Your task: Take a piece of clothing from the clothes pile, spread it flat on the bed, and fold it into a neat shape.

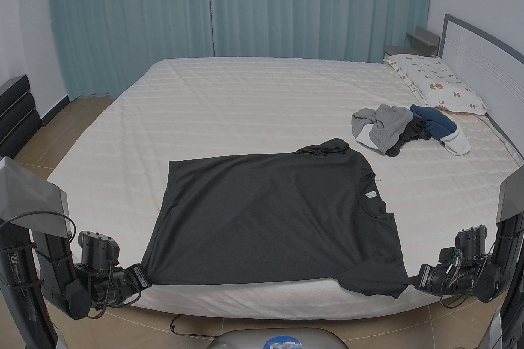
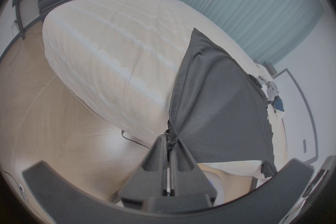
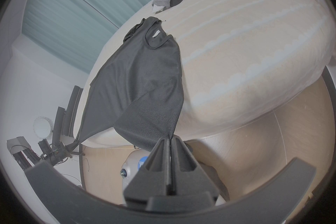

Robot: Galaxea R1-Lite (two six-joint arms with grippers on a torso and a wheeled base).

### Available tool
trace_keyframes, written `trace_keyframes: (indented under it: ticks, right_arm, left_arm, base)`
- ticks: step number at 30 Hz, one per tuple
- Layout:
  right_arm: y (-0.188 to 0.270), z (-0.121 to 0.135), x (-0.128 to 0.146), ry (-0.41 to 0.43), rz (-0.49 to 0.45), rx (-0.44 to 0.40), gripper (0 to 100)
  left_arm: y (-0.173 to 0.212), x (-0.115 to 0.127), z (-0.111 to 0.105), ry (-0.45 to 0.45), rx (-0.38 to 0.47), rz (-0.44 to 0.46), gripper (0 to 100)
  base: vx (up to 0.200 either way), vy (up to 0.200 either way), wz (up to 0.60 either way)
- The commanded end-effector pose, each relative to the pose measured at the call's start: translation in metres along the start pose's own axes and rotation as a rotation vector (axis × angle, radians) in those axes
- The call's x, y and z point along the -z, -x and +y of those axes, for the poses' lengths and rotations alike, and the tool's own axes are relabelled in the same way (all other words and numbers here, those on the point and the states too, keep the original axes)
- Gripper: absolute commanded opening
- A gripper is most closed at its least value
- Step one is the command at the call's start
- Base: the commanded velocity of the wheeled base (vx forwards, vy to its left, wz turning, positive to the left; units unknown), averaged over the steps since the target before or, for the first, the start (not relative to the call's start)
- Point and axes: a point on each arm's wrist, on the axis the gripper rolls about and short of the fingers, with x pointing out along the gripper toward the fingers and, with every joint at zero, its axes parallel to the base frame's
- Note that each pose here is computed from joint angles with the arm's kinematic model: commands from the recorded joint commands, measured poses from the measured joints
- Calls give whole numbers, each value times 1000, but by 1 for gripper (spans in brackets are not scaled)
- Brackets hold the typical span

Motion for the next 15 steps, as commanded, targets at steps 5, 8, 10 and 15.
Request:
trace_keyframes:
  ticks: [5,8,10,15]
  right_arm:
    - [7,-4,10,24,56,87,0]
    - [10,-3,10,22,63,93,0]
    - [12,-3,11,20,73,99,0]
    - [21,0,13,24,88,106,0]
  left_arm:
    - [5,8,8,-73,-83,-3,0]
    - [10,13,11,-118,-101,21,0]
    - [11,15,13,-137,-109,31,0]
    - [14,18,15,-149,-117,46,0]
  base:
    - [0,0,0]
    - [0,0,0]
    - [0,0,0]
    - [0,0,0]
